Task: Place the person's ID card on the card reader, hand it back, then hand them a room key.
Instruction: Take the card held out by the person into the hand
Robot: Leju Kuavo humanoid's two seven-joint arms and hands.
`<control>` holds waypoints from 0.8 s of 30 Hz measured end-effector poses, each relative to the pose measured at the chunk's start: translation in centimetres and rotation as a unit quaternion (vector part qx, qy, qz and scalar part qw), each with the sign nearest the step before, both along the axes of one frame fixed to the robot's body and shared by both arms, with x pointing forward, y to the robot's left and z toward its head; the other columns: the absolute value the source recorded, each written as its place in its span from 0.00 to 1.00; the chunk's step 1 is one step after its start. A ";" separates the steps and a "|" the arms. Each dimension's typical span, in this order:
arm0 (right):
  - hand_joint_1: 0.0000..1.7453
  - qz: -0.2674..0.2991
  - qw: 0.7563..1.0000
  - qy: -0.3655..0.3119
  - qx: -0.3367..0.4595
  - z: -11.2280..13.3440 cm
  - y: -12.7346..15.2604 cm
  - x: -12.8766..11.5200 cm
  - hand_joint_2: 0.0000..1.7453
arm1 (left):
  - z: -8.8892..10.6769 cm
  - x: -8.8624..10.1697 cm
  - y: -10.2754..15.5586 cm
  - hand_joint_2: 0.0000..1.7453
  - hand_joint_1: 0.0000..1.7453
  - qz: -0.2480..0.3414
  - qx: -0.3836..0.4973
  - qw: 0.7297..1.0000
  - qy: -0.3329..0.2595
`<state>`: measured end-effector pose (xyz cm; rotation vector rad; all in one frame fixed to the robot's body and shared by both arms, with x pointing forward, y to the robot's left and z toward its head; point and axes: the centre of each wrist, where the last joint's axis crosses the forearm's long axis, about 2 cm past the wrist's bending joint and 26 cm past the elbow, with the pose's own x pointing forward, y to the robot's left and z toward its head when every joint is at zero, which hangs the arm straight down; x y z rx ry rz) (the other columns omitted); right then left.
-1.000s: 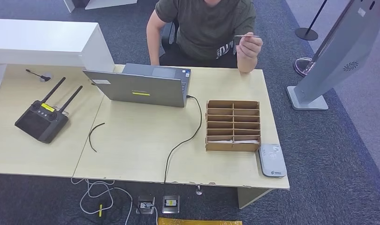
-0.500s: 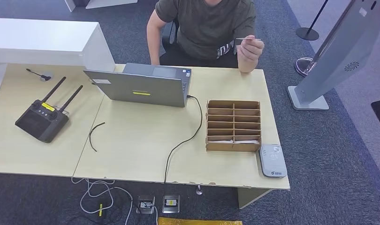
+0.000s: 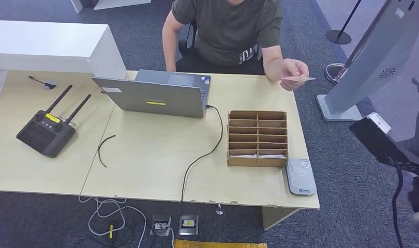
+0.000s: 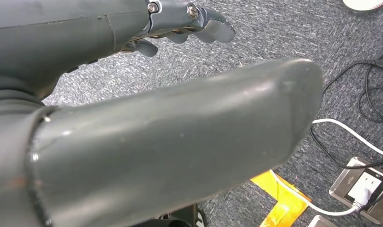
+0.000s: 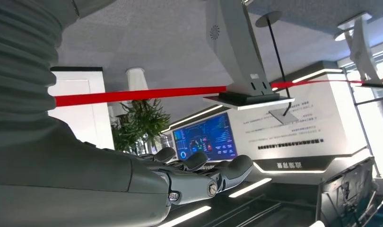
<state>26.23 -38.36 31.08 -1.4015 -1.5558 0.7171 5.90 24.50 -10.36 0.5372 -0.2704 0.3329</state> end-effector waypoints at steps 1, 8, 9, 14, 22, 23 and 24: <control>0.00 0.003 1.000 0.003 -0.001 -0.1 0.1 0.0 1.00 | 0.0 0.0 0.0 0.00 0.00 0.000 0.000 1.000 0.000; 0.00 0.024 0.999 0.022 -0.001 -0.8 1.3 0.5 1.00 | 0.0 0.0 0.1 0.00 0.00 -0.002 -0.003 1.000 -0.002; 0.00 0.026 0.999 0.024 0.000 -1.0 1.4 0.6 1.00 | 0.0 0.1 0.1 0.00 0.00 -0.003 -0.003 1.000 -0.003; 0.00 0.039 0.999 0.036 -0.013 -1.8 2.2 1.1 1.00 | 0.0 0.2 0.2 0.00 0.00 -0.002 -0.006 1.000 -0.001; 0.27 0.049 0.997 0.054 -0.021 -3.0 3.2 1.5 1.00 | 0.0 0.2 0.2 0.00 0.00 -0.010 -0.005 1.000 -0.002; 0.52 0.050 0.997 0.056 -0.023 -3.2 3.3 1.5 1.00 | 0.0 0.2 0.2 0.00 0.00 -0.011 -0.005 1.000 -0.001; 0.77 0.051 0.997 0.059 -0.026 -3.4 3.4 1.5 1.00 | 0.0 0.2 0.2 0.00 0.00 -0.011 -0.005 1.000 -0.001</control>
